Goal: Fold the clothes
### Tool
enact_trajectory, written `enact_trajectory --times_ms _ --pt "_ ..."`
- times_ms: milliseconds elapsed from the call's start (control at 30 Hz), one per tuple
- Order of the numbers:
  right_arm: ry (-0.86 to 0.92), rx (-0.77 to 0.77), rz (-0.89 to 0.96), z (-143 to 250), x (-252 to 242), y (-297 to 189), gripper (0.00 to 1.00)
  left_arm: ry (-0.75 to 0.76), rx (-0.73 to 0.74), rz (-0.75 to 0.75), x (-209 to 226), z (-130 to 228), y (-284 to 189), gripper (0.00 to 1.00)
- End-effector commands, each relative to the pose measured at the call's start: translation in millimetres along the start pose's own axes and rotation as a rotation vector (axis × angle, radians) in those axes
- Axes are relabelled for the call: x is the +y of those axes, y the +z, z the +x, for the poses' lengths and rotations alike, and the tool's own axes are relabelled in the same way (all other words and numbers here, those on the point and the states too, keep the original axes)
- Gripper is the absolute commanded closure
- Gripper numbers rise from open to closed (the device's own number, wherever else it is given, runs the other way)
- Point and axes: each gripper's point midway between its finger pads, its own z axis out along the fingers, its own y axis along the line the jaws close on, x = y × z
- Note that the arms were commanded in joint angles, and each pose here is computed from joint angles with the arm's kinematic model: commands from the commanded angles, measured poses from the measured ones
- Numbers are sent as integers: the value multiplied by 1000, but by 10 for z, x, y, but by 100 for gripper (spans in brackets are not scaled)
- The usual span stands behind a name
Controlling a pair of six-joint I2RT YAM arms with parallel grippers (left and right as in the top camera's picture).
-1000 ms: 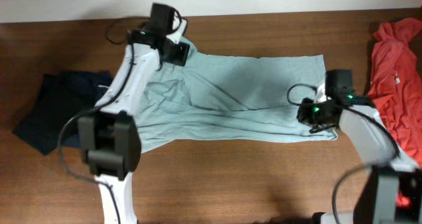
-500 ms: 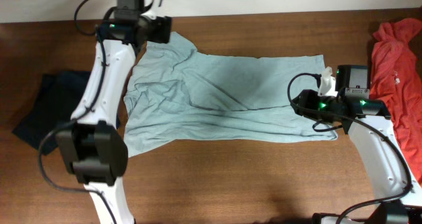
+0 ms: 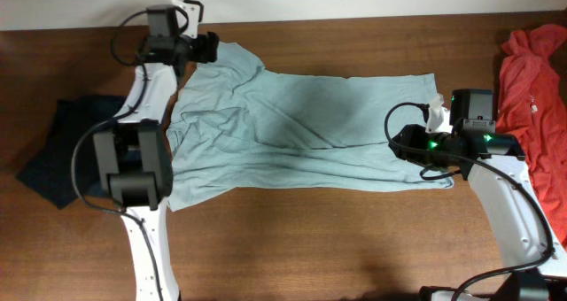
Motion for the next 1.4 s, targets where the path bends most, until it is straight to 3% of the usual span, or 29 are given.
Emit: enact_trajectory --times_ms 0,433,733,867,967,1033,1367 --pt "-22 -18 -20 -50 62 -57 53 -56 -4 37 -69 132 180 24" --pt "-18 -13 4 -35 18 -54 56 -65 51 5 -52 535 470 27" --pt "-12 0 7 -2 9 -54 59 -70 79 10 -70 671 531 39" --pt "-12 0 7 -2 9 -54 63 -82 121 58 -165 784 527 55" --pt "-12 -1 11 -4 2 -54 64 -90 149 63 -176 845 512 84" --pt "-12 -9 42 -19 -52 -56 64 -93 154 74 -196 810 485 97" --pt "-3 -177 79 -430 -154 -125 64 -79 162 121 -331 41 -102 100"
